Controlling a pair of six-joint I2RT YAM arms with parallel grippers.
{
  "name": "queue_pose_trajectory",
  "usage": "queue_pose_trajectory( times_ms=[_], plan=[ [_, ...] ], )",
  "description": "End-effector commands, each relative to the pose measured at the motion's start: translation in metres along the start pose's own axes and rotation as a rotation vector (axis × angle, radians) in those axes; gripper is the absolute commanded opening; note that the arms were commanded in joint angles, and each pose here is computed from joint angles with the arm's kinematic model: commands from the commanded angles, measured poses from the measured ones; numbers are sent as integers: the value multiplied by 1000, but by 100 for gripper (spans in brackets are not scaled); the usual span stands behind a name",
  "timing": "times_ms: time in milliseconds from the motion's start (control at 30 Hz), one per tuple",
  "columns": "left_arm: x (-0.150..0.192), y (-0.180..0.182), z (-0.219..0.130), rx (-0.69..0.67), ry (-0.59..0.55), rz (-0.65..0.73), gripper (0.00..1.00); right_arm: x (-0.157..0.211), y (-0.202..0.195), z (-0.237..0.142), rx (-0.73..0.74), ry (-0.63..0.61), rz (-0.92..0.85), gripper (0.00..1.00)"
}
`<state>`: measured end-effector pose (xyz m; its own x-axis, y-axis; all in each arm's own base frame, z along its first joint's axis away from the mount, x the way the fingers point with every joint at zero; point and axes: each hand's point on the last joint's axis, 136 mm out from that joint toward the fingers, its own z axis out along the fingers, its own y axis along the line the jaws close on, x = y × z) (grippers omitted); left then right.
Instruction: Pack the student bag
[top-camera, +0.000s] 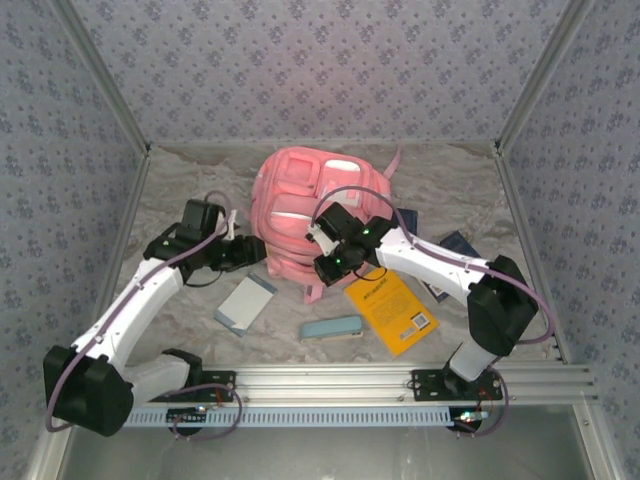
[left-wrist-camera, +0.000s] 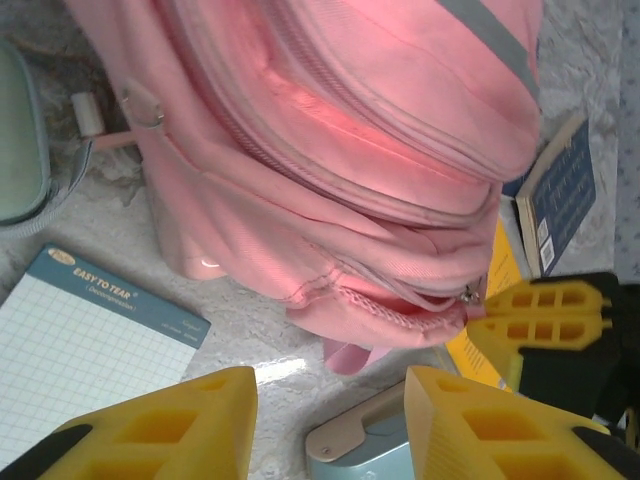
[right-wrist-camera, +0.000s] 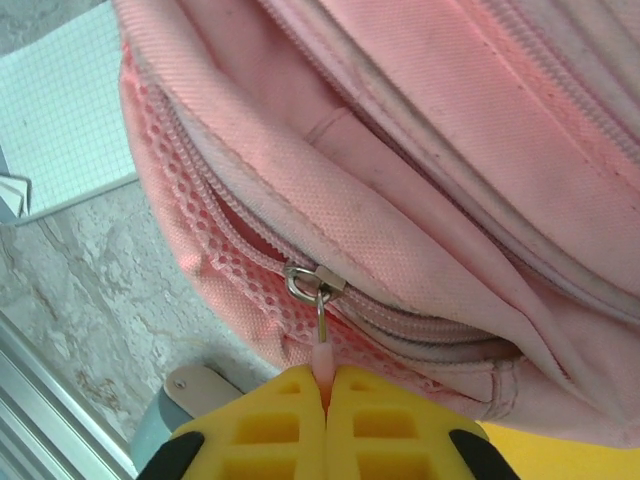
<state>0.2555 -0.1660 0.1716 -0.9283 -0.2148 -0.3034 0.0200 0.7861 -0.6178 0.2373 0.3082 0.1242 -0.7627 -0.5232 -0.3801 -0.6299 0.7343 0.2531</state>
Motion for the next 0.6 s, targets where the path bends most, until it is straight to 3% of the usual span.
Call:
queue_pose_trajectory(
  times_ms=[0,167,300,567],
  plan=[
    [-4,5,12,6,5,-177,47,9,-1,2,11,18,-13,0],
    [-16,-1,27,88,-29,-351,56,7,5,1,-20,4,-12,0],
    [-31,-5,33,112,-61,-407,56,6,8,1,-34,-3,-12,0],
    [-31,11,54,45,-22,-491,53,7,10,-1,-42,-9,-15,0]
  ],
)
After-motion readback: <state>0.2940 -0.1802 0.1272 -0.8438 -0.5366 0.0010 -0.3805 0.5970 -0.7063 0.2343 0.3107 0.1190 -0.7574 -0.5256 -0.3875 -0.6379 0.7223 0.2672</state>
